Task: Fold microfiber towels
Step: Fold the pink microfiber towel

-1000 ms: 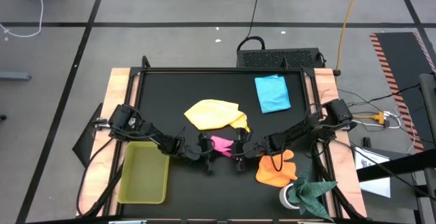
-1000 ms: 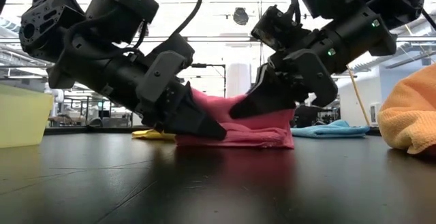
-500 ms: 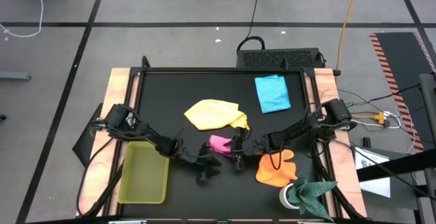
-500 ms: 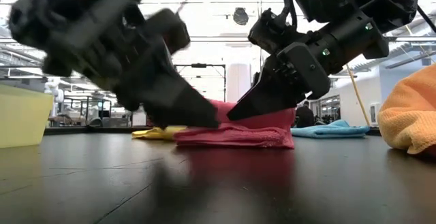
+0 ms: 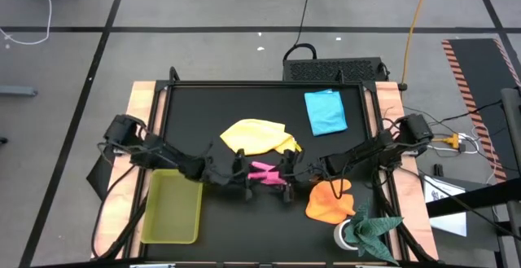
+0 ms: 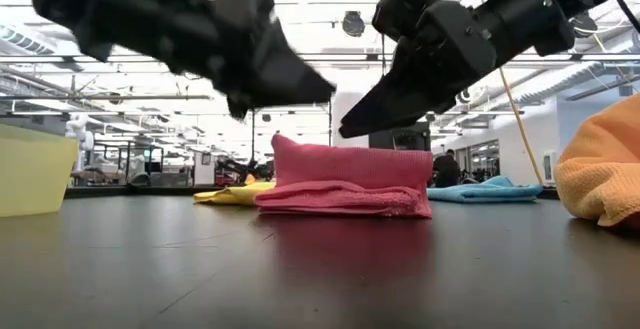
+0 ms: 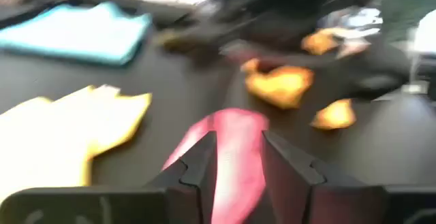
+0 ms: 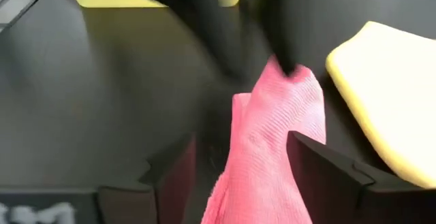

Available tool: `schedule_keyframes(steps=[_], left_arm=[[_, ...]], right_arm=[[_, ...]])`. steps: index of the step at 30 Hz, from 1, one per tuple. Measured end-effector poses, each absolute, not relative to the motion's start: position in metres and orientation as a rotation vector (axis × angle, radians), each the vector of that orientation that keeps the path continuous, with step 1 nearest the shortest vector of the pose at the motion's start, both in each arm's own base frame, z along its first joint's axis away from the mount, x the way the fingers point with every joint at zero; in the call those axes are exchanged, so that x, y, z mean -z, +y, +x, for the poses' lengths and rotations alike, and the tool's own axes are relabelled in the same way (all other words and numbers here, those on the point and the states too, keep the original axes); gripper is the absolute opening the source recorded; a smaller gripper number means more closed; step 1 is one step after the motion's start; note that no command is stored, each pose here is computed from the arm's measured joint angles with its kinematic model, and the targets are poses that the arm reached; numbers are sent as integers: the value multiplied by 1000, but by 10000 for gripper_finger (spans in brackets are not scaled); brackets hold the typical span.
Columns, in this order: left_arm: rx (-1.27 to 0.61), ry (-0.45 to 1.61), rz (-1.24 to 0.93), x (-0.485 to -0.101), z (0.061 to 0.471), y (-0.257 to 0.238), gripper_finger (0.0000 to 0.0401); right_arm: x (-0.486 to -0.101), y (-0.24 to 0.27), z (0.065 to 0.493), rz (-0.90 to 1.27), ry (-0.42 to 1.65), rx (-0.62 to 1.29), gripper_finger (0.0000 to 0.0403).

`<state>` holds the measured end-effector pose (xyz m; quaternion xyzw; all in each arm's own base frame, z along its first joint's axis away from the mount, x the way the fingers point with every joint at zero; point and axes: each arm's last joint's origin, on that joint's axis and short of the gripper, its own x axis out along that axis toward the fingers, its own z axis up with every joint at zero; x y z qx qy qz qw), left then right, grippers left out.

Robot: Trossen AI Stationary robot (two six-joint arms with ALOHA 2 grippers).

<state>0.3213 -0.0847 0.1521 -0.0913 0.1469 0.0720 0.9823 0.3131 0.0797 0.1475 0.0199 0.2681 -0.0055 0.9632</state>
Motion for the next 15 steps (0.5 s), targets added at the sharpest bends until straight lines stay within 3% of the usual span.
schedule_keyframes(steps=[6,15], left_arm=[[-263,447,-246,-137,321,-54,77],[-284,576,-225,-126,313,-57,51]], right_arm=[[-150,79,309,96,582,30,146],[-126,75,296,175,675,57,8]])
